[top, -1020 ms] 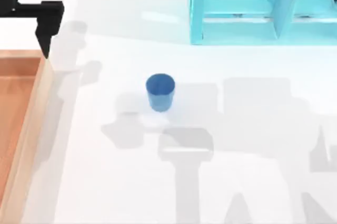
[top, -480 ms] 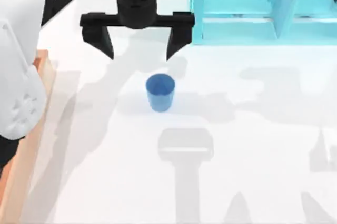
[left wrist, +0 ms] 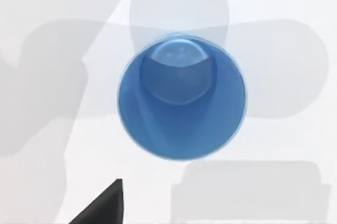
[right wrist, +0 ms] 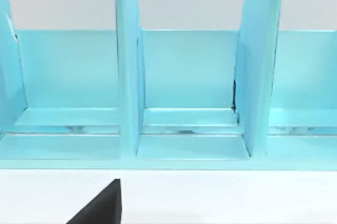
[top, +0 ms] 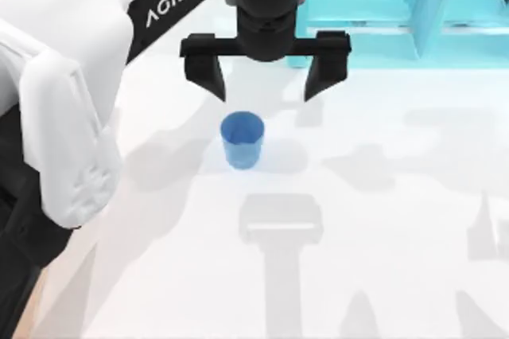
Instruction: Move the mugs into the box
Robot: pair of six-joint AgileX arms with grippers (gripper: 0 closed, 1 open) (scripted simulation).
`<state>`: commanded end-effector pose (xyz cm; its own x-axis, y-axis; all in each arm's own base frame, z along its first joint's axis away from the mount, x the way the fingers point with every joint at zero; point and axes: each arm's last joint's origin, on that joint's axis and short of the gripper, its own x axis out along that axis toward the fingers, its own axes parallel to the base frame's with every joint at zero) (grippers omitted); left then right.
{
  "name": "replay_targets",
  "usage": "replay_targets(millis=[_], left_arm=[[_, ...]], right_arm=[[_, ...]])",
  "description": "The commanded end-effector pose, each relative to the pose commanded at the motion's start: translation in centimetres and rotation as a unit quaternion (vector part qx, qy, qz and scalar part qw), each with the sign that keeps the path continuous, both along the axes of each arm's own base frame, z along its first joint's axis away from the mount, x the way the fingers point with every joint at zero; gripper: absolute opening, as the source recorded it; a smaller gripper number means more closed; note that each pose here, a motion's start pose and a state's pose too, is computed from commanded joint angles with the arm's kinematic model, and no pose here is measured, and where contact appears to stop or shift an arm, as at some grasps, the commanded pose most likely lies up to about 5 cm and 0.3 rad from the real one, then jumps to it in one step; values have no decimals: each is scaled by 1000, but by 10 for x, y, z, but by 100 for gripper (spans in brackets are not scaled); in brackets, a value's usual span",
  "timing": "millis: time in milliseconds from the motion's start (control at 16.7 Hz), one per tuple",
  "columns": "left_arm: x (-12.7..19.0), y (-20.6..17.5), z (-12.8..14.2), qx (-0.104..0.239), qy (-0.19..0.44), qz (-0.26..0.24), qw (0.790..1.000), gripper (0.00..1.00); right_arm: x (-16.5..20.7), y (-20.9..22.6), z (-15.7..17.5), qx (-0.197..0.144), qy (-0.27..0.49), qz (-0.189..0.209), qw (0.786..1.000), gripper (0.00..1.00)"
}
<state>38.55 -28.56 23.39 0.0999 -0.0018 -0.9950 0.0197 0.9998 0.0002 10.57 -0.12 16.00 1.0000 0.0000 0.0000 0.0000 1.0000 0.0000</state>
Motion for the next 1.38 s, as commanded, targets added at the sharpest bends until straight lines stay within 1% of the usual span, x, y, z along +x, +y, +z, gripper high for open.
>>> replay_targets(millis=[120,240,360,600,720,780,1020,1380], left_arm=[[0,1,0,0,1,1,1000,100],[2,0,-9,1,1,0,1000,100],[6,-1,-29,1,1,0,1000,100],[11,-2,-78,-2,-3,0,1000,100],[10,-1,-94,-1,-1,0,1000,100],[10,0,-99,0,0,0,1000,100],[10,0,-100,0,0,0,1000,100],[10,0,-100,0,0,0,1000,55]], right_arm=[[0,0,0,0,0,0,1000,100],[0,0,0,0,0,0,1000,100],[0,0,0,0,0,0,1000,100],[0,0,0,0,0,0,1000,100],[0,0,0,0,0,0,1000,100],[0,0,0,0,0,0,1000,100],[0,0,0,0,0,0,1000,100],[0,0,0,0,0,0,1000,100]])
